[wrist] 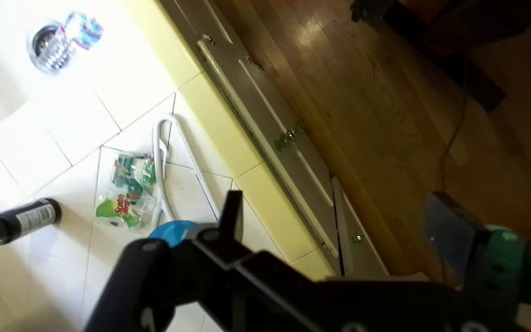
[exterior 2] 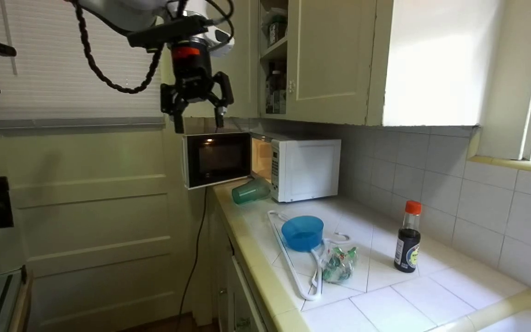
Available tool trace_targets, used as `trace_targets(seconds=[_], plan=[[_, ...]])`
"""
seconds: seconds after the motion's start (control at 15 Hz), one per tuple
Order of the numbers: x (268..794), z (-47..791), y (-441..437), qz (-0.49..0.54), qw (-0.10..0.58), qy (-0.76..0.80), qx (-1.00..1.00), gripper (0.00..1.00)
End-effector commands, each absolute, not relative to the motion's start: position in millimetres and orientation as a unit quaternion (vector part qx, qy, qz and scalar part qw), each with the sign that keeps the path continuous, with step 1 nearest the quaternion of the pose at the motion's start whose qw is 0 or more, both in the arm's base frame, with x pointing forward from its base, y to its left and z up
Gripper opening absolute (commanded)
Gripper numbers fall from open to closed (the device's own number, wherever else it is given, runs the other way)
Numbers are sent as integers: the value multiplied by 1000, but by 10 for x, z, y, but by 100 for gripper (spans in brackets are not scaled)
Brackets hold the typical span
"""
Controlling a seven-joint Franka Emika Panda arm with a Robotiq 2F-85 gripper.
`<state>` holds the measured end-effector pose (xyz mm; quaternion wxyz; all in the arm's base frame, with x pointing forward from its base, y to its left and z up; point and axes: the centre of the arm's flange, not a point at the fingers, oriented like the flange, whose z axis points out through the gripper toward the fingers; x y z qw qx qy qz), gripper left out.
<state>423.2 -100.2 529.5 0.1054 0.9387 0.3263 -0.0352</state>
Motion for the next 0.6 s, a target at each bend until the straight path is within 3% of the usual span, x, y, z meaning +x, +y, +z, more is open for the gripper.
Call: trace_targets(seconds=[0.0, 0.2, 0.27, 0.53], plan=[[4942, 5099, -1265, -62, 57, 403, 911, 100], [5221, 4751, -1193, -125, 29, 432, 893, 100], [4898, 4839, -1178, -83, 47, 415, 905, 100], [5004, 4740, -1151, -93, 48, 419, 902, 100]])
